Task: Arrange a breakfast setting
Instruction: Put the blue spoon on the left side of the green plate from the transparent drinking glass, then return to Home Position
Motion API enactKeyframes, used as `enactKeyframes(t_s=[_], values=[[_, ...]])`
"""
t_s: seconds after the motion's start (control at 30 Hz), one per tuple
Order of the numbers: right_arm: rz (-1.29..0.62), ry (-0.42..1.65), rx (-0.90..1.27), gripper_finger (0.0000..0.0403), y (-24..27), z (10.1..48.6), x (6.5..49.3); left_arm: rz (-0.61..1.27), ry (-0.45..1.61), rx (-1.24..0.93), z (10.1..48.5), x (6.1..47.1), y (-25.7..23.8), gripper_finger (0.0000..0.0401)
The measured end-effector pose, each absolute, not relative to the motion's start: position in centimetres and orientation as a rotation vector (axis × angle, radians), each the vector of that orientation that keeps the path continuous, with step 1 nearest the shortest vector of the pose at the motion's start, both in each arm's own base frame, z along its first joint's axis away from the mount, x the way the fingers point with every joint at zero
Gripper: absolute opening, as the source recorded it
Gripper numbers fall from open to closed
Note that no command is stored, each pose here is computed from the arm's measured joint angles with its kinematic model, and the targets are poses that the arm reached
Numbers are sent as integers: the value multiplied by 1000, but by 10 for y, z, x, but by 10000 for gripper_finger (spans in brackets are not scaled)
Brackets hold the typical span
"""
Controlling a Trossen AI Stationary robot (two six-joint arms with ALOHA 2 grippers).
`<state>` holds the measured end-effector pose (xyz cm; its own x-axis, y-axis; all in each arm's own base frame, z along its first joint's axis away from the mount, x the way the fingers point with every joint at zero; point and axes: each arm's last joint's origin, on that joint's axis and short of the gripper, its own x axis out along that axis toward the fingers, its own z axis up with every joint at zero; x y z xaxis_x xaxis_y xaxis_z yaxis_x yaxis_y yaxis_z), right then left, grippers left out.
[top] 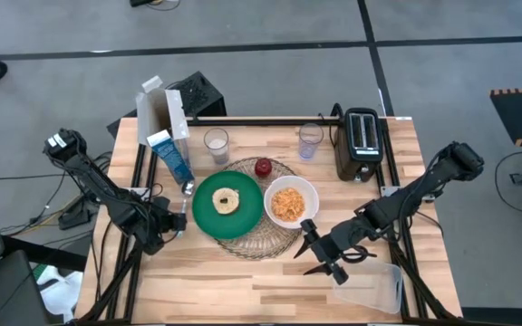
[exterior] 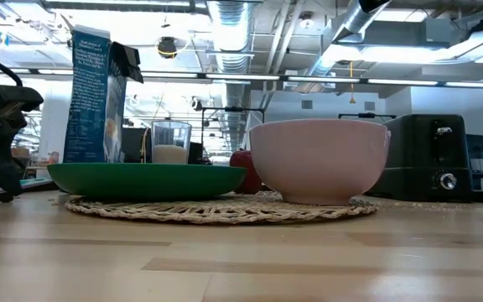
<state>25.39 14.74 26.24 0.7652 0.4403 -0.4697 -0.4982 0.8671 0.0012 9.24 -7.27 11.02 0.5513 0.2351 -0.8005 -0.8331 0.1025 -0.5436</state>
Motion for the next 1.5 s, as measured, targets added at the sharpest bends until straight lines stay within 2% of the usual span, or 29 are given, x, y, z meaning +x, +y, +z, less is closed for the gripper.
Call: enactKeyframes(t_s=[0.43, 0.83, 1.13, 1.43, 1.5], values=[[512, 477, -130, 260, 147, 262, 254, 855, 629, -1281, 111, 97, -74, 34], [514, 479, -126, 260, 148, 262, 254, 850, 629, -1278, 111, 97, -74, 116], [514, 478, -126, 260, 148, 262, 254, 822, 650, -1244, 112, 97, -74, 127], [505, 483, -110, 260, 146, 262, 254, 781, 852, -1102, 150, 91, -73, 127], [504, 486, -110, 260, 146, 262, 255, 719, 888, -1080, 165, 91, -74, 127]])
